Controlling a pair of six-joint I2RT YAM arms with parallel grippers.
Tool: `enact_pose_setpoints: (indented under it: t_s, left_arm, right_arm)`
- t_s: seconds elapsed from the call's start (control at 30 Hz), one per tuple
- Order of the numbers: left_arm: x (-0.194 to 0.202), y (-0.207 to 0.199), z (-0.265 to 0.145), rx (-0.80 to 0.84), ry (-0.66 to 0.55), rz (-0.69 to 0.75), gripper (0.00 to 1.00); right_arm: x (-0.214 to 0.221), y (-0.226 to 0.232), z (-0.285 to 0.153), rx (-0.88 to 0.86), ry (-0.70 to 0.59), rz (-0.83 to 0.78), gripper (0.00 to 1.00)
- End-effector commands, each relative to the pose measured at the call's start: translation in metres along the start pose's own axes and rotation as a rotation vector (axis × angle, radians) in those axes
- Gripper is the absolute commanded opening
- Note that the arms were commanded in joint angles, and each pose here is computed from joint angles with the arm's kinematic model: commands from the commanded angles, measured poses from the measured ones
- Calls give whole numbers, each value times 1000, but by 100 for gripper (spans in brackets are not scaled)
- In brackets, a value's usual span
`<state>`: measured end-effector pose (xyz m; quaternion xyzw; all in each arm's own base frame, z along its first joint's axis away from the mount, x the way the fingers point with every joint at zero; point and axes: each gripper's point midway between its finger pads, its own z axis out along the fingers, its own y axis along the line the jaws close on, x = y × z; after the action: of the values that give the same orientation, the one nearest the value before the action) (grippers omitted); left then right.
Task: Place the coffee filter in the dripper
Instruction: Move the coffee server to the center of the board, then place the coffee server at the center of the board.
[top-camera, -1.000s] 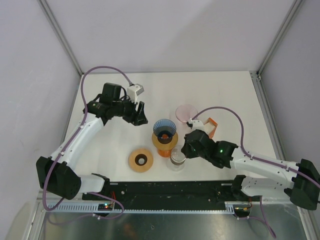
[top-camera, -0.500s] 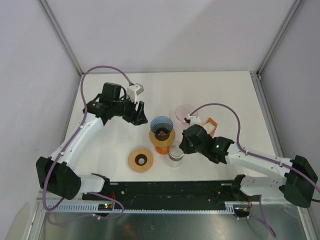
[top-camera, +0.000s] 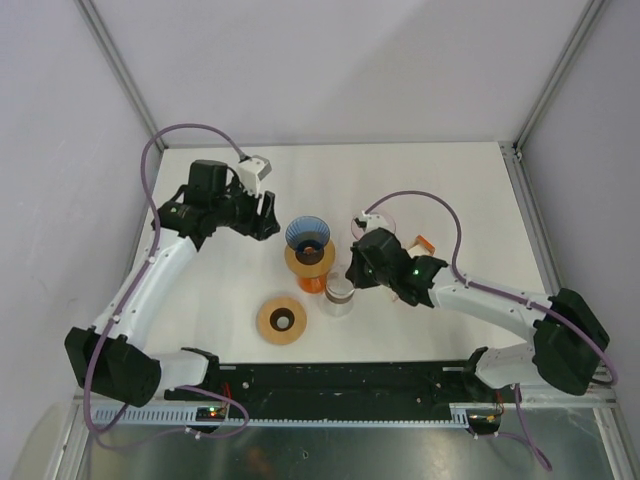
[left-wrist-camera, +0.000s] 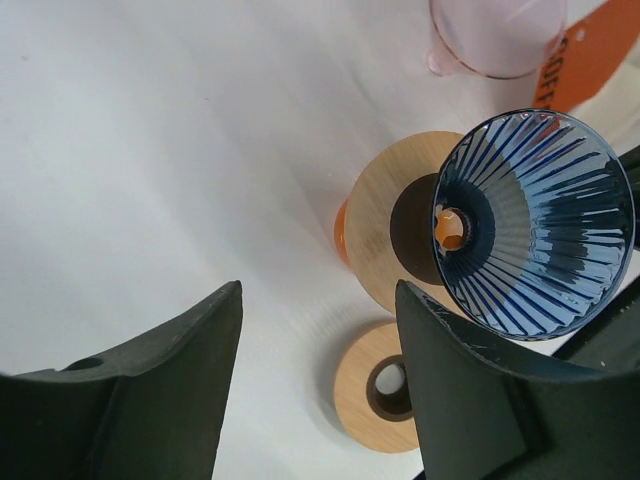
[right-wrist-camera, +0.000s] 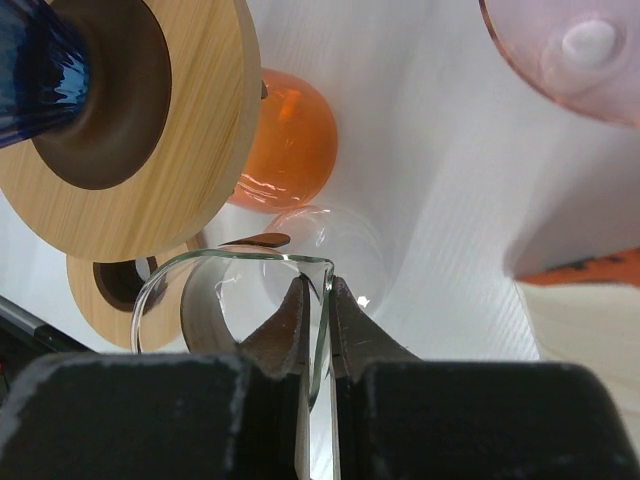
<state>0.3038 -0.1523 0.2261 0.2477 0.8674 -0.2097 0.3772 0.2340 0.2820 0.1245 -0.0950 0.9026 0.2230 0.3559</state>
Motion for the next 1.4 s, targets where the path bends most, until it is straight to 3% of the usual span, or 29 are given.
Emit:
enact_pose_setpoints:
  t_s: [0.0,0.43,0.67,1.1,1.37]
  left_arm:
    - [-25,17,-21,-91,-87,50,68]
    - [-24,36,-31,-146,-102,30,68]
    - [-14,45,-33,-178,-82,28,71]
    - [21,41,-27,-143,0,17,75]
    - [59,40,-16,-115,85,32,77]
  right_arm:
    - [-21,12,15,-43,-30,-28,0]
    - [-44,24,40,-75,-32,-60,0]
    - [-43,21,16,-61,2,-91,0]
    - [-2,18,-17,-14,140,-112,0]
    - [2,19,-17,-18,157,-99,19]
